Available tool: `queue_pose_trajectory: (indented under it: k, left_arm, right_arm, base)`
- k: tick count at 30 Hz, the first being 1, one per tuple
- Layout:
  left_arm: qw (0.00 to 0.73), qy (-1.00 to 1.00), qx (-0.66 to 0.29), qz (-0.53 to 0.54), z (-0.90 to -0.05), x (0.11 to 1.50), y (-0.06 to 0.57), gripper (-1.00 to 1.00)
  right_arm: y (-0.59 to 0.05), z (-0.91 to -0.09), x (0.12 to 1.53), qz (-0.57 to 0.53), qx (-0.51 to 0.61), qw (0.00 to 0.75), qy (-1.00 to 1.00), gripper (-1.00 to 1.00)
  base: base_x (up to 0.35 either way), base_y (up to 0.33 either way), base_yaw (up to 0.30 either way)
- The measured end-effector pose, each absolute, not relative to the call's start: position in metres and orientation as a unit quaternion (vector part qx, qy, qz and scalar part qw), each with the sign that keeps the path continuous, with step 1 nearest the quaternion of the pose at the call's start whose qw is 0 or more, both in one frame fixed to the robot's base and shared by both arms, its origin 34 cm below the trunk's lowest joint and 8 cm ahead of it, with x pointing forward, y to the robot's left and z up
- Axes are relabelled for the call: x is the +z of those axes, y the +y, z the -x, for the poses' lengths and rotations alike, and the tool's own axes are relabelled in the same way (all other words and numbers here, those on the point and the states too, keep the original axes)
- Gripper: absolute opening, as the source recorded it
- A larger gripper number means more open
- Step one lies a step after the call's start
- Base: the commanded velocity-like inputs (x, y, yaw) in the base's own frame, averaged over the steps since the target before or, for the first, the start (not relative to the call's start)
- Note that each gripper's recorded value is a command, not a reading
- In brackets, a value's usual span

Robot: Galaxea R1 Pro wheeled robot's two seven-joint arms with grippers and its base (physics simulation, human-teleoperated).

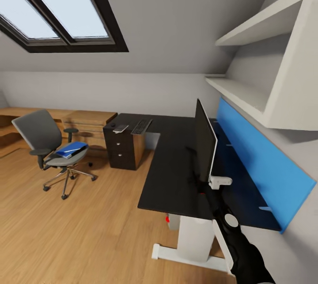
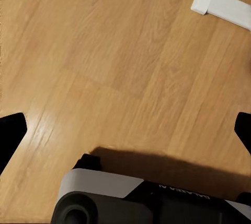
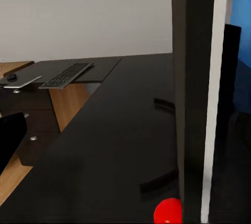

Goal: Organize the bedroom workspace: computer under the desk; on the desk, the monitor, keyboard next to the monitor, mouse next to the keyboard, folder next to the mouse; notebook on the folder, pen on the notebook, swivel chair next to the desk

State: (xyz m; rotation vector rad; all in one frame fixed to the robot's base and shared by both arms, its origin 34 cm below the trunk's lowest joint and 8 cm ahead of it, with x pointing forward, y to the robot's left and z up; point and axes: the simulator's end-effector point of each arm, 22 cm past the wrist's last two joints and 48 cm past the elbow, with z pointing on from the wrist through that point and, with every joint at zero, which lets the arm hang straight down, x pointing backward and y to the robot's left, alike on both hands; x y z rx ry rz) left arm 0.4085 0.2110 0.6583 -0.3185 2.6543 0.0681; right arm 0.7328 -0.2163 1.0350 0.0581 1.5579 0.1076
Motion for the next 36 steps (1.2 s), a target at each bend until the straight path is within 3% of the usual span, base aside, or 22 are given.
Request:
queue_pose_trajectory:
  k: [9,21,36]
  left_arm:
    - [0.231,0.965,0.029,0.118,-0.408,0.658,0.218,1.00]
    - [0.265,0.955,0.031,0.131,-0.421,0.665,0.224,1.00]
    - [0.263,0.952,0.041,0.149,-0.414,0.672,0.237,1.00]
  right_arm:
    - [-0.215,-0.725,1.018,-0.030,0.050,0.699,0.713,1.00]
    - [-0.216,-0.647,0.890,-0.035,0.044,0.615,0.787,1.00]
    - [-0.232,-0.523,0.735,-0.029,0.021,0.497,0.867,1.00]
  base:
    - [-0.337,0.000,0.000]
    - [-0.317,0.000,0.000]
    - [-0.025,0.000,0.000]
